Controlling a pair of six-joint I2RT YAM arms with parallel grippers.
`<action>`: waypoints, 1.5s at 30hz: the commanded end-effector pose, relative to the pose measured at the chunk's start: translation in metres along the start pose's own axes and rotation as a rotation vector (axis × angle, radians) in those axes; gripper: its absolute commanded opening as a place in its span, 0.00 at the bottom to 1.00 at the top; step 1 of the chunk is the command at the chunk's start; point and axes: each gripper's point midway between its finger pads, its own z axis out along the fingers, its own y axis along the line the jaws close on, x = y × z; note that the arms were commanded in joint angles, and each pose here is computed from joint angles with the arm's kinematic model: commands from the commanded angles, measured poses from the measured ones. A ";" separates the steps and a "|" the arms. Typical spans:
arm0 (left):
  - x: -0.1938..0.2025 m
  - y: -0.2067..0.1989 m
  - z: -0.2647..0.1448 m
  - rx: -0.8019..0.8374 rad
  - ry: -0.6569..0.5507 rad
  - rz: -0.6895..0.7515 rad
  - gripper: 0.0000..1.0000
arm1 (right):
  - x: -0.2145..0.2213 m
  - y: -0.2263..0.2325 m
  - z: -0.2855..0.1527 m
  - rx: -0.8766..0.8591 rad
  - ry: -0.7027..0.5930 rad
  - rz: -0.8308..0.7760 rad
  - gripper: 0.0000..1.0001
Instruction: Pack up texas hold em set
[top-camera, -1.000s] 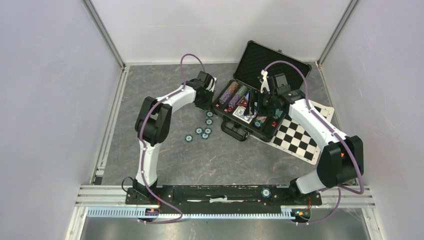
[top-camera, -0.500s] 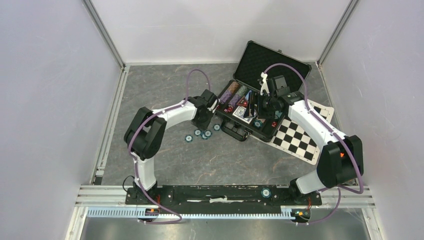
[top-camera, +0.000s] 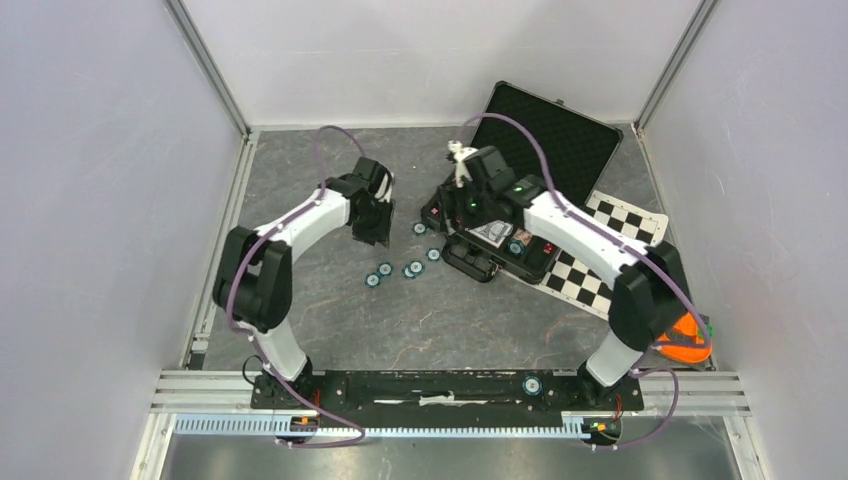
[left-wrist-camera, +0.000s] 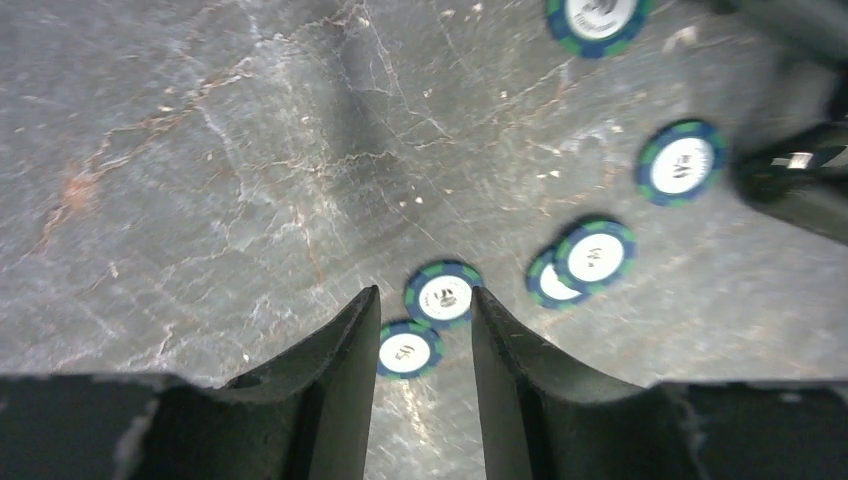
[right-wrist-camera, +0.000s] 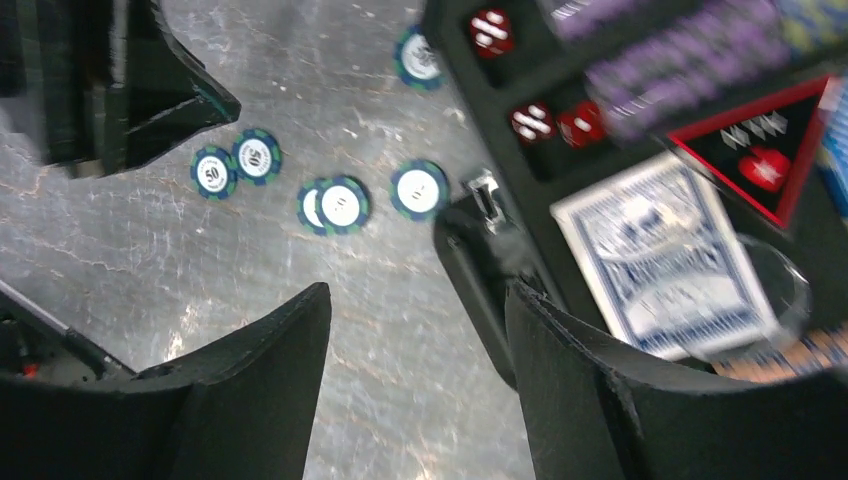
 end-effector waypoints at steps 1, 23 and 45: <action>-0.030 -0.006 -0.058 0.112 -0.154 -0.144 0.46 | -0.026 0.032 0.035 0.067 -0.116 -0.138 0.70; -0.026 0.038 -0.104 0.170 -0.329 -0.376 0.57 | 0.017 -0.010 0.141 0.288 -0.109 0.381 0.89; -0.035 0.041 -0.093 0.171 -0.316 -0.370 0.57 | -0.028 -0.046 0.176 0.408 -0.145 0.336 0.86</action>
